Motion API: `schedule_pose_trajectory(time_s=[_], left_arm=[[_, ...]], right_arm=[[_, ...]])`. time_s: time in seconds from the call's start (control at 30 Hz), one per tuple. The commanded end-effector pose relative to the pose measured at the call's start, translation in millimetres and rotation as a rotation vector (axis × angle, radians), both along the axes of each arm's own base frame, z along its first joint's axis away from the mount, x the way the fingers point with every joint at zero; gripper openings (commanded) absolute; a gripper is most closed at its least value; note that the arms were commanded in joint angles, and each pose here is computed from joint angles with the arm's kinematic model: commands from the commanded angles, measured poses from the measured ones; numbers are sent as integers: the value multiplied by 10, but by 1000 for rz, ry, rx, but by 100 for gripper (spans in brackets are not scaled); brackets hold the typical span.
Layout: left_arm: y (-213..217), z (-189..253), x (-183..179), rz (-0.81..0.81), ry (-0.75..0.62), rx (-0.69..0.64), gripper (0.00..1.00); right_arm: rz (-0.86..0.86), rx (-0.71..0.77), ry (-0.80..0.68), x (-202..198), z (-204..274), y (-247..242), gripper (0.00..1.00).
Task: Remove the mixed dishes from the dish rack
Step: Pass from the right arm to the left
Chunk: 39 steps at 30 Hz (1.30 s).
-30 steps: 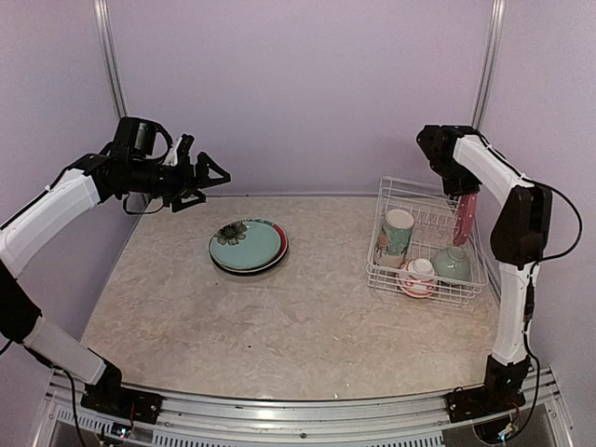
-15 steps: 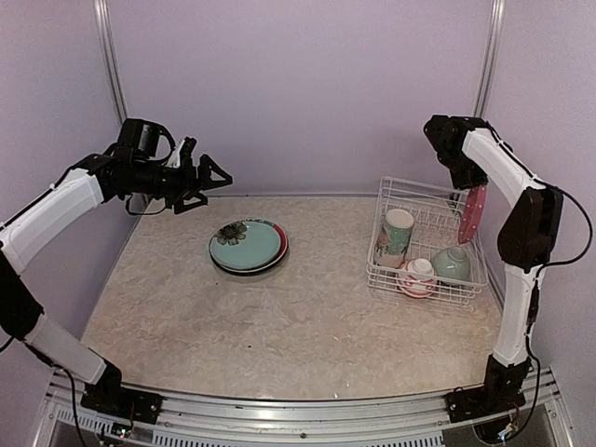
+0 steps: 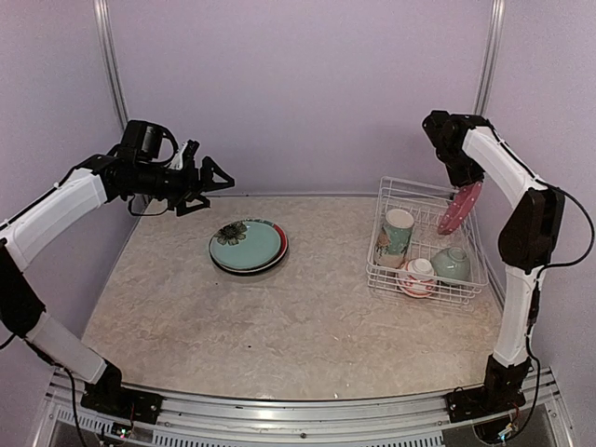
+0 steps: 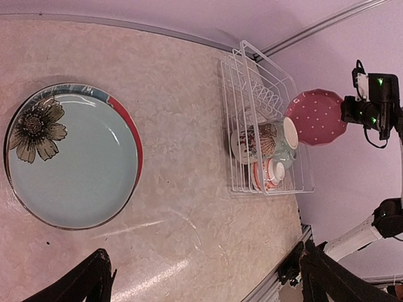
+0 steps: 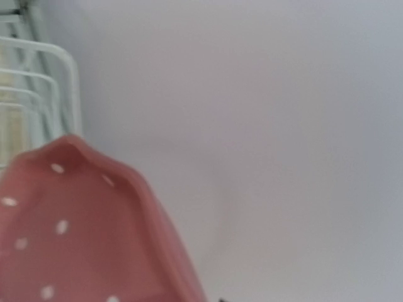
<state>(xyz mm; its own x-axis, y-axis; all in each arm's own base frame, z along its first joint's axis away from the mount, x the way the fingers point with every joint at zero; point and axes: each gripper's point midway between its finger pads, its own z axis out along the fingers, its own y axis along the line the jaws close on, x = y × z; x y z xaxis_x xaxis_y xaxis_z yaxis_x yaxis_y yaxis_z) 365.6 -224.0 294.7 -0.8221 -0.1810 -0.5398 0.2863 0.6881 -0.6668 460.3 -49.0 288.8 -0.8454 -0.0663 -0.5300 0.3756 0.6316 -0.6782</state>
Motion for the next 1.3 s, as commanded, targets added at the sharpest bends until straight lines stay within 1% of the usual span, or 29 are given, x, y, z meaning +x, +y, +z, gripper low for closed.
schedule_pose_trajectory(time_s=[0.0,0.2,0.47,0.6,0.77,1.07,1.27], left_arm=[[-4,36,22,-5,5,-10,99],[-20,26,20,-12,13,-16,99],[-26,8,27,-14,19,-15,99],[-33,-6,31,-17,24,-14,99],[-49,-19,28,-23,31,-17,99],[-63,-37,29,-29,40,-21,99],[-94,-57,27,-42,50,-27,99]], right_arm=[[58,20,-152,35,424,248,0],[79,26,-163,52,476,315,0],[137,111,-210,199,473,434,0],[153,211,-265,270,505,407,0],[144,327,-334,278,591,254,0],[113,518,-462,147,695,-63,0],[165,658,-553,87,808,58,0]])
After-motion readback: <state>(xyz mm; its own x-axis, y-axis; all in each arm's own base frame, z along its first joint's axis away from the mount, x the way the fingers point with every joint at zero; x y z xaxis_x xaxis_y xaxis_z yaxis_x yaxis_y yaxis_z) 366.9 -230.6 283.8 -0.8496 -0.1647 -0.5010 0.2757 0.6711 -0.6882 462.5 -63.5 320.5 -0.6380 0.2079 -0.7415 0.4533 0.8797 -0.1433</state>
